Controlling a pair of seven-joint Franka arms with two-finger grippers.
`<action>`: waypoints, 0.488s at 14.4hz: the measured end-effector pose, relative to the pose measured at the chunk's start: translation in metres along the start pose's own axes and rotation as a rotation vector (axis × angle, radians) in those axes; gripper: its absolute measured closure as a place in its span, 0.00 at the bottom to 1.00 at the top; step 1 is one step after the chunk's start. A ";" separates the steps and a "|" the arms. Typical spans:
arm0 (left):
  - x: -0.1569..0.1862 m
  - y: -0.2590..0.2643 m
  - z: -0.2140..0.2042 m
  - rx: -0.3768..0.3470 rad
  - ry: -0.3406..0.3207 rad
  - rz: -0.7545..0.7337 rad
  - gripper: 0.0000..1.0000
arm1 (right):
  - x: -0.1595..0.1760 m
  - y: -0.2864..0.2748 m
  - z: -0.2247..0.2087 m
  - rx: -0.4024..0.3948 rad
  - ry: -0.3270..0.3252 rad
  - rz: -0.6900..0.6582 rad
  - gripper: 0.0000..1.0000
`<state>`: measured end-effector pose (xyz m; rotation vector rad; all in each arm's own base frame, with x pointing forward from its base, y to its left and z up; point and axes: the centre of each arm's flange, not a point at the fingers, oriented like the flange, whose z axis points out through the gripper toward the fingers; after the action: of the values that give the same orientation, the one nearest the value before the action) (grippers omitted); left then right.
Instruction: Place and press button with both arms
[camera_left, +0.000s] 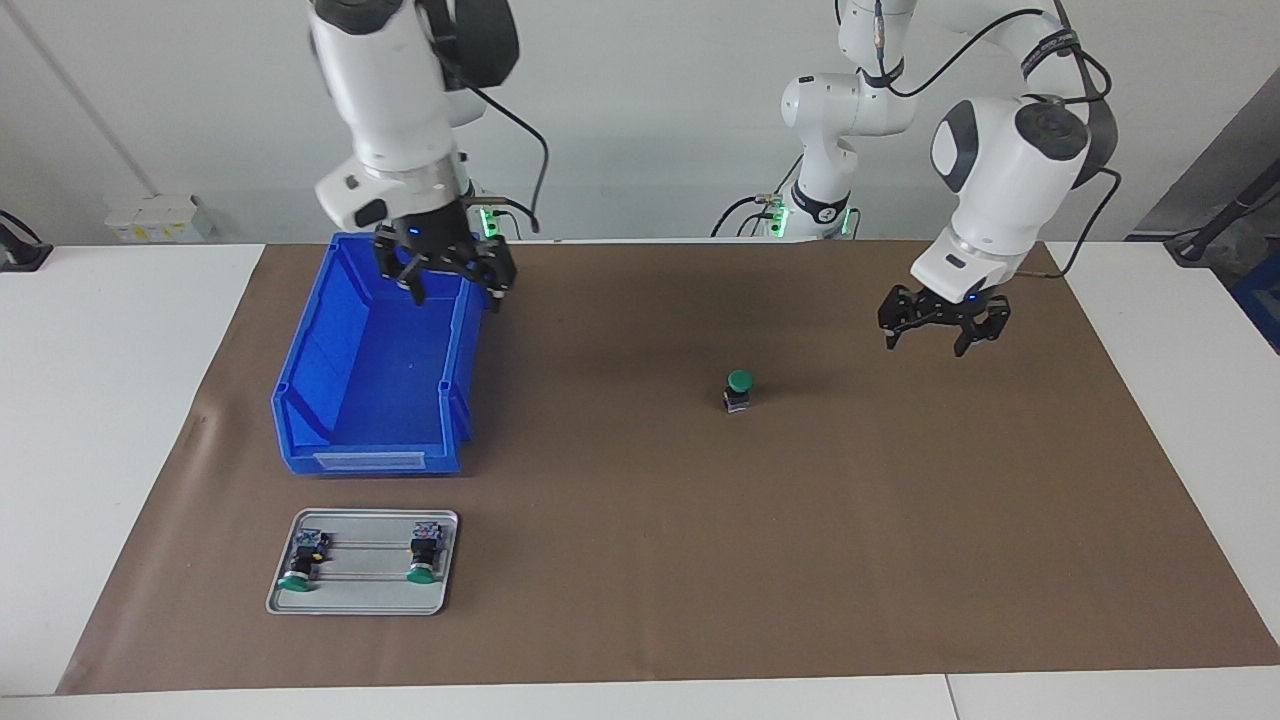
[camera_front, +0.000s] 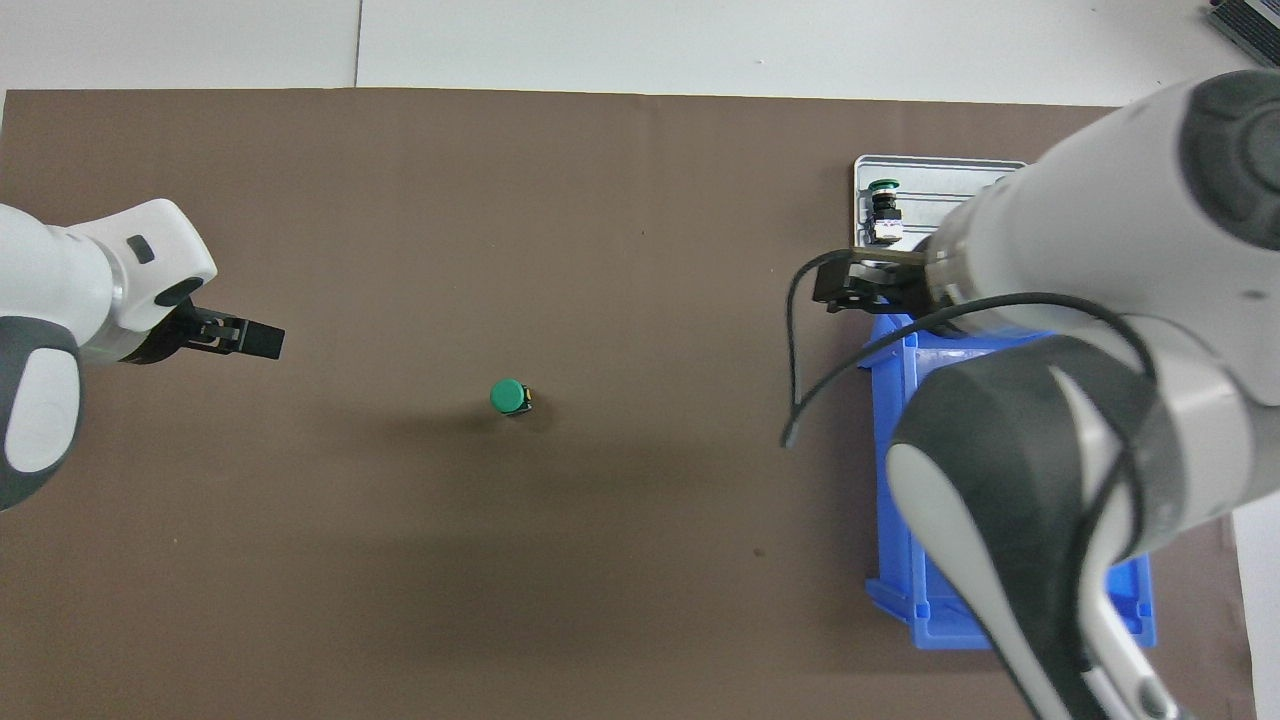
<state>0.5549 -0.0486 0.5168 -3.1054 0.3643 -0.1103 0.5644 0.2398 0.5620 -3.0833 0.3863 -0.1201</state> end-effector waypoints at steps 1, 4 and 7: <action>0.003 -0.003 -0.023 0.002 0.013 -0.004 0.00 | -0.017 -0.040 0.022 0.007 0.004 0.047 0.00; 0.009 0.002 -0.089 -0.014 0.049 -0.001 0.00 | -0.053 -0.122 0.081 0.049 0.030 0.218 0.00; 0.012 0.003 -0.121 -0.034 0.026 -0.001 0.00 | -0.082 -0.175 0.134 0.100 0.044 0.401 0.00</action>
<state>0.5570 -0.0549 0.6379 -3.1403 0.3693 -0.1457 0.5389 0.4323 0.4296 -2.8397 0.9553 -0.1883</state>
